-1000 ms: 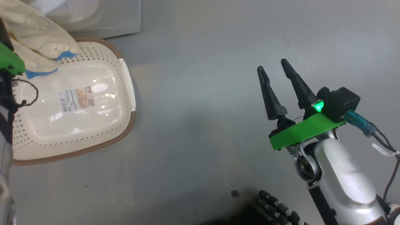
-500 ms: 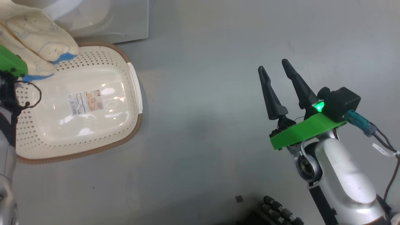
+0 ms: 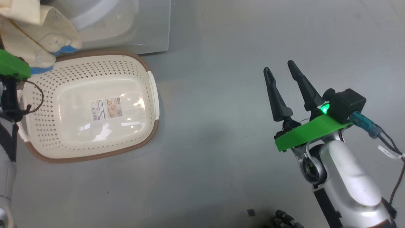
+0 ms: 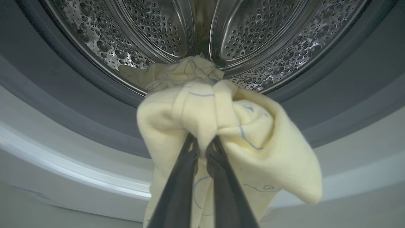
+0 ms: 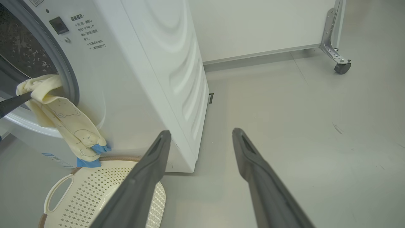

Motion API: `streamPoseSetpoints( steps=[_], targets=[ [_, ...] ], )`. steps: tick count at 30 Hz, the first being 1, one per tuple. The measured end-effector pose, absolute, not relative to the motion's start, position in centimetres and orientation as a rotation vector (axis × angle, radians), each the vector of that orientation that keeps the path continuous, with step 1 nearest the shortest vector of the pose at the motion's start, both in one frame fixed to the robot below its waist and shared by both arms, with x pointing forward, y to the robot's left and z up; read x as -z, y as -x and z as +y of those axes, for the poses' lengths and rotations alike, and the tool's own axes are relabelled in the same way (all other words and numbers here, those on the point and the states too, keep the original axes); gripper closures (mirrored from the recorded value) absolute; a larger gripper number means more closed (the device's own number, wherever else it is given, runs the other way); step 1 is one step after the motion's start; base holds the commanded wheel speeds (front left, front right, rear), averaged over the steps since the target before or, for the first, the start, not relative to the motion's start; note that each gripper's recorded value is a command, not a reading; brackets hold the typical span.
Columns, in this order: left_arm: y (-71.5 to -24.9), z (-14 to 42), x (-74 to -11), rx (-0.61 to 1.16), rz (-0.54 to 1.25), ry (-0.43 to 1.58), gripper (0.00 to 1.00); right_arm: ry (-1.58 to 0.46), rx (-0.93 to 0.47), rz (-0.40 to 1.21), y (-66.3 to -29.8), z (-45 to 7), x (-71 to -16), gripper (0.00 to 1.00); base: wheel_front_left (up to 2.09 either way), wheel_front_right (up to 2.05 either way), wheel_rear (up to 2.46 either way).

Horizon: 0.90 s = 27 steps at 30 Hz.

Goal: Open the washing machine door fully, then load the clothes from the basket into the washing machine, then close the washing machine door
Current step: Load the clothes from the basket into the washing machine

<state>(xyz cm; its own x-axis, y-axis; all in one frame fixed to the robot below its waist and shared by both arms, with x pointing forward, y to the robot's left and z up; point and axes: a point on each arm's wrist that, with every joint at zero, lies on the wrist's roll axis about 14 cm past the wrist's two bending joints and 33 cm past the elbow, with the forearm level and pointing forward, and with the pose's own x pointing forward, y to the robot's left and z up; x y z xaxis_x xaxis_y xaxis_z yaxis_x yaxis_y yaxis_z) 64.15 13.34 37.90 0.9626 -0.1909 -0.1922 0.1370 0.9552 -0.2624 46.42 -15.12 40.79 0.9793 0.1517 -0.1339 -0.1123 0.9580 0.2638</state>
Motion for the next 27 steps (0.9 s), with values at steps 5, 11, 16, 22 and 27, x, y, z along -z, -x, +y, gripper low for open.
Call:
streamPoseSetpoints(
  steps=[5, 11, 16, 22, 27],
  targets=[
    [-65.1, 14.3, -39.4, 0.179, 0.158, 0.207, 1.00, -0.263, -0.141, 0.167, -46.5, -14.8, -40.2, 0.00, 0.00, 0.00, 0.00],
    [-67.8, 14.7, -40.7, 0.209, 0.147, 0.150, 1.00, -0.274, -0.127, 0.202, -46.4, -15.1, -38.7, 0.00, 0.00, 0.00, 0.00],
    [-71.3, 15.3, -42.5, 0.220, 0.140, 0.114, 1.00, -0.293, -0.106, 0.237, -46.4, -15.5, -37.1, 0.00, 0.00, 0.00, 0.00],
    [-75.1, 15.8, -43.2, 0.223, 0.152, 0.068, 1.00, -0.306, -0.099, 0.251, -47.4, -15.8, -35.7, 0.00, 0.00, 0.00, 0.00],
    [-78.1, 15.3, -43.8, 0.221, 0.163, 0.087, 1.00, -0.321, -0.088, 0.285, -47.4, -16.0, -34.3, 0.00, 0.00, 0.00, 0.00]
  ],
)
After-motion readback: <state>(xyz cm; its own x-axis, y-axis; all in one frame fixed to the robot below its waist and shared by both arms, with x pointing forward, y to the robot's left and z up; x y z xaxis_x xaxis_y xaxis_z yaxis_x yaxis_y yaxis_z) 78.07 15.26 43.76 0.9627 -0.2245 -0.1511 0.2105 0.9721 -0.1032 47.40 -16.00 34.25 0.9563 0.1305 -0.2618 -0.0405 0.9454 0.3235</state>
